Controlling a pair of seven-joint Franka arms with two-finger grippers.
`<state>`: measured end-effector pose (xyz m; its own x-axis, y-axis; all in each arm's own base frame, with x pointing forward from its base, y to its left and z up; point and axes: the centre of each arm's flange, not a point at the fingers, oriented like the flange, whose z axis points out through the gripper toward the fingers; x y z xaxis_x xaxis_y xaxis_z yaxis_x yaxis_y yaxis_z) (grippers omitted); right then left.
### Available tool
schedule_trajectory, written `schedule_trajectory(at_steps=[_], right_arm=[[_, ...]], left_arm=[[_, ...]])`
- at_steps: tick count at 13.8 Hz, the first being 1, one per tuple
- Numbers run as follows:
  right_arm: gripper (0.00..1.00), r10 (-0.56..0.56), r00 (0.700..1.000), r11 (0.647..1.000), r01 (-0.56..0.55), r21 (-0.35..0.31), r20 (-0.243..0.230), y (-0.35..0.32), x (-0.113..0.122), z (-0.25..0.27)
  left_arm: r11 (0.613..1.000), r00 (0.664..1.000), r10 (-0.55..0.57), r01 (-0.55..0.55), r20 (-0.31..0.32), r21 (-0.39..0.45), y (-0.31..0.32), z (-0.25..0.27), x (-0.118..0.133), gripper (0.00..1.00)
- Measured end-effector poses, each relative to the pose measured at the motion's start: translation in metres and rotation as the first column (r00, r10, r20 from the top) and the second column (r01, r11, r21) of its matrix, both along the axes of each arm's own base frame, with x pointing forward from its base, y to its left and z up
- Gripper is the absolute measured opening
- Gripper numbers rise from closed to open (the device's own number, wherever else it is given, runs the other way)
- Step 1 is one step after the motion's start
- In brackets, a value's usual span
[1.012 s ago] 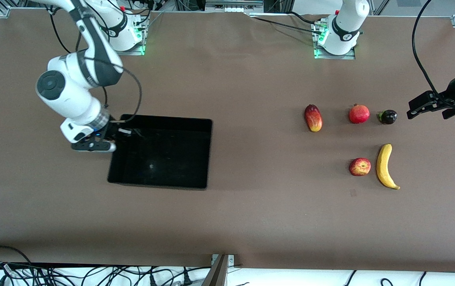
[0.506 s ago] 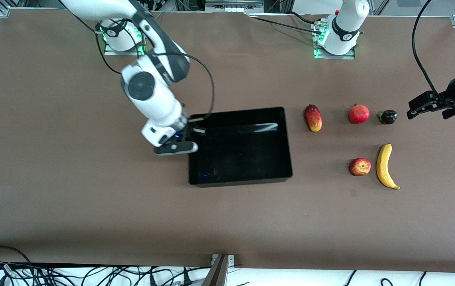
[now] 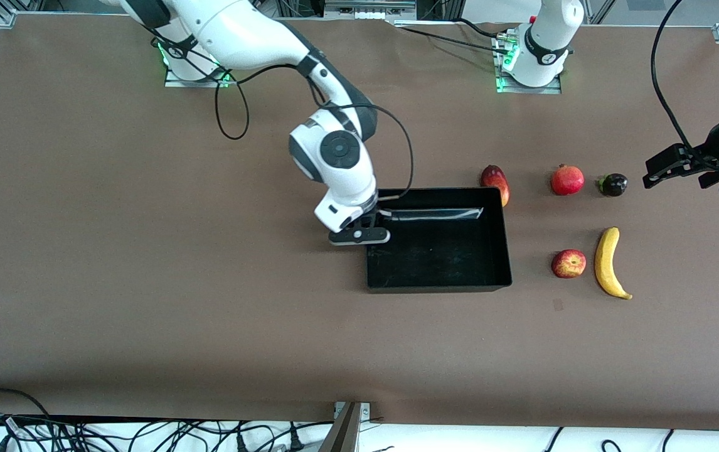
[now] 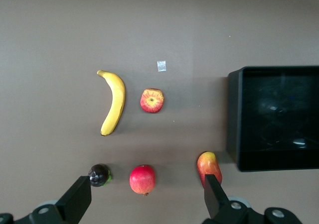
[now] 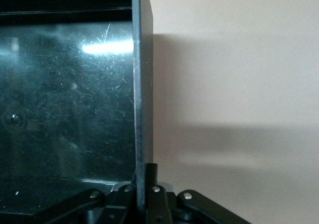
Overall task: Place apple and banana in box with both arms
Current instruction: 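Slide the black box with the right gripper toward the fruit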
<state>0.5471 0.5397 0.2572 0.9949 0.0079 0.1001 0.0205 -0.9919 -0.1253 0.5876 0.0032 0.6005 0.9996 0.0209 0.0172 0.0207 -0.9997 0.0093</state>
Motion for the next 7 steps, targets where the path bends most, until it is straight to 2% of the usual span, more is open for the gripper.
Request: schedule_trajectory(at_steps=[2, 7], right_arm=[[0.04, -0.003, 1.000, 1.000, 0.003, -0.012, -0.004, 0.006, -0.005, -0.014], [0.04, -0.028, 1.000, 0.999, 0.028, -0.017, 0.000, 0.003, -0.001, -0.025]], left_arm=[[1.000, 1.000, 0.001, -0.001, -0.005, 0.000, 0.001, -0.002, 0.001, 1.00], [1.000, 1.000, 0.004, -0.004, -0.014, 0.000, 0.002, -0.008, 0.003, 1.00]])
